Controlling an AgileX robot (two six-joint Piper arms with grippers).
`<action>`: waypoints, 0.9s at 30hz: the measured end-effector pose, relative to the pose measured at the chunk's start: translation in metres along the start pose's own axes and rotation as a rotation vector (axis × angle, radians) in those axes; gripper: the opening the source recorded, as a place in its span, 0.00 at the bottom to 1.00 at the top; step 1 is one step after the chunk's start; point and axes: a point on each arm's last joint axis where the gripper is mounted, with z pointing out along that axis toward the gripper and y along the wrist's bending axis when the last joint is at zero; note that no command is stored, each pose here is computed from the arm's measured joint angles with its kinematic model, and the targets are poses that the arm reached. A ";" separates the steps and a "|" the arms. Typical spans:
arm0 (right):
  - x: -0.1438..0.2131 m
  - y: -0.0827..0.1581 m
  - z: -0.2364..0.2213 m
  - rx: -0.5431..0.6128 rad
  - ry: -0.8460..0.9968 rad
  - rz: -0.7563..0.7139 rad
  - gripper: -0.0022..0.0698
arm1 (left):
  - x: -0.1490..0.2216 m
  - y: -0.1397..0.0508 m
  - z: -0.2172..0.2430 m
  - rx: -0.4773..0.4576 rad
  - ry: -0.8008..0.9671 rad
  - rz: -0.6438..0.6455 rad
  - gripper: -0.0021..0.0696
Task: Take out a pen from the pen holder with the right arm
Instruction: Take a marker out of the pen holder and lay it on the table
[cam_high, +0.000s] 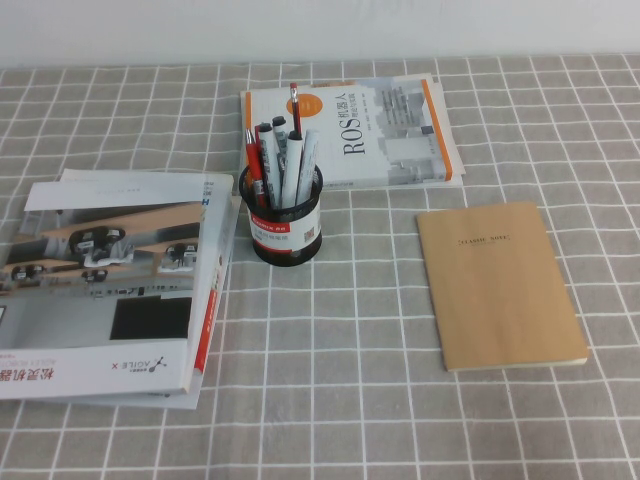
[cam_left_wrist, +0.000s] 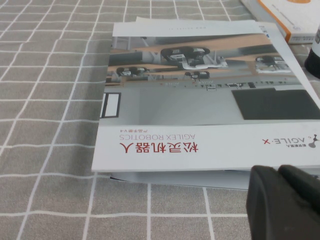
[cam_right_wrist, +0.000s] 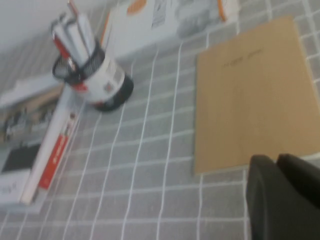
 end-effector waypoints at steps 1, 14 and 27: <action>-0.004 0.003 0.004 0.004 0.048 -0.008 0.01 | 0.000 0.000 0.000 0.000 0.000 0.000 0.02; -0.061 0.027 0.069 0.011 0.390 -0.186 0.01 | 0.000 0.000 0.000 0.000 0.000 0.000 0.02; -0.047 0.083 0.129 -0.151 0.543 -0.363 0.01 | 0.000 0.000 0.000 0.000 0.000 0.000 0.02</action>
